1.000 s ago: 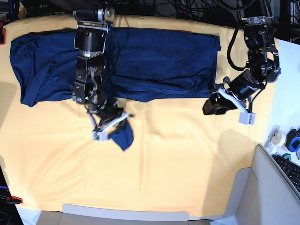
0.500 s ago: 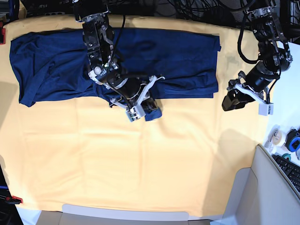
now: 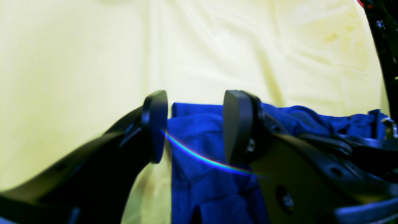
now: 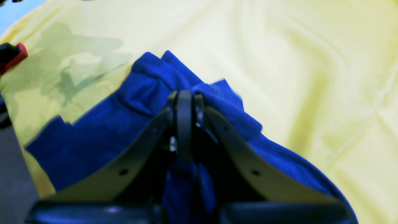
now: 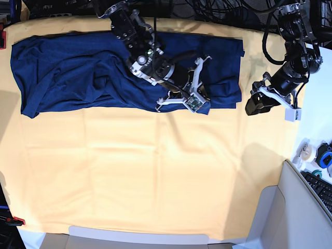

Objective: Fold the T-shirt properly
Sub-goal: 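Lift the cuff with the right gripper and lay it toward the left gripper, then open the right gripper on the cuff and raise it away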

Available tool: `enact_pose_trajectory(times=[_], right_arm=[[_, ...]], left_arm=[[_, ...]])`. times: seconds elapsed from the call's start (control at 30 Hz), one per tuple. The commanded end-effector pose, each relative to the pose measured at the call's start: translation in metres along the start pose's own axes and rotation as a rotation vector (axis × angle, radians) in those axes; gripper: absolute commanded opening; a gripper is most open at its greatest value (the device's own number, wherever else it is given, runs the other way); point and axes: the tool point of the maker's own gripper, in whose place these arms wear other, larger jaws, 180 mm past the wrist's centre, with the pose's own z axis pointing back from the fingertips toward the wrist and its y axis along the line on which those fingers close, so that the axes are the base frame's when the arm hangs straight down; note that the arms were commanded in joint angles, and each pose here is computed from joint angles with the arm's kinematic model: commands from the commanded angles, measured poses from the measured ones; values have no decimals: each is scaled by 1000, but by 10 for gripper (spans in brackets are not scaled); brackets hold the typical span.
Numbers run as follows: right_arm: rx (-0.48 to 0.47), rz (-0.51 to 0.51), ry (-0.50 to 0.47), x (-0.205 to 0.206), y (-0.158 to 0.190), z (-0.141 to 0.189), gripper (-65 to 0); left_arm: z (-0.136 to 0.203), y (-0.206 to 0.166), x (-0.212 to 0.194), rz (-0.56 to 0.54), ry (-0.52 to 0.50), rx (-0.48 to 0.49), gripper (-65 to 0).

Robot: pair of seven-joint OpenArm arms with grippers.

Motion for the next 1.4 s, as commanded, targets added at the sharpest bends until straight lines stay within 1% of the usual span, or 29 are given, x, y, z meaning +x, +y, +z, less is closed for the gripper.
enact_pose_trajectory(times=[0.0,0.13,0.27,0.37,0.47,0.57,0.9,1.0,1.07,1.2,1.3,1.37], right_arm=[[-15,8,-58,19,1,0,-650],[-35,42,-42,17,12,-3,-650],[-2,81,26,-4,30,-17,-650],[30,90,75,-21,43,-25,-650],[47,85,98,-28,50,-29,-650],[56,84,108,-32,54,-30,-650],[122,139,101,-30,82,-30,-648],[139,152,100,-30,90,-29,-565],[155,170,98,-29,96,-29,-499],[160,185,97,-28,97,-29,-394],[164,188,97,-28,98,-29,-344],[166,190,98,-29,99,-29,-332]], left_arm=[[4,-3,16,-20,-48,-12,-367],[4,-3,15,-19,-46,-12,-367],[4,-3,15,-19,-46,-12,-367],[4,-3,15,-19,-46,-12,-367],[4,-3,15,-19,-46,-12,-367],[4,-3,15,-19,-46,-12,-367],[4,-3,15,-19,-46,-12,-366],[4,-3,15,-19,-46,-12,-366],[4,-3,15,-19,-46,-12,-366],[4,-3,15,-19,-45,-12,-366],[4,-3,15,-19,-45,-12,-366],[4,-3,15,-19,-45,-12,-366]])
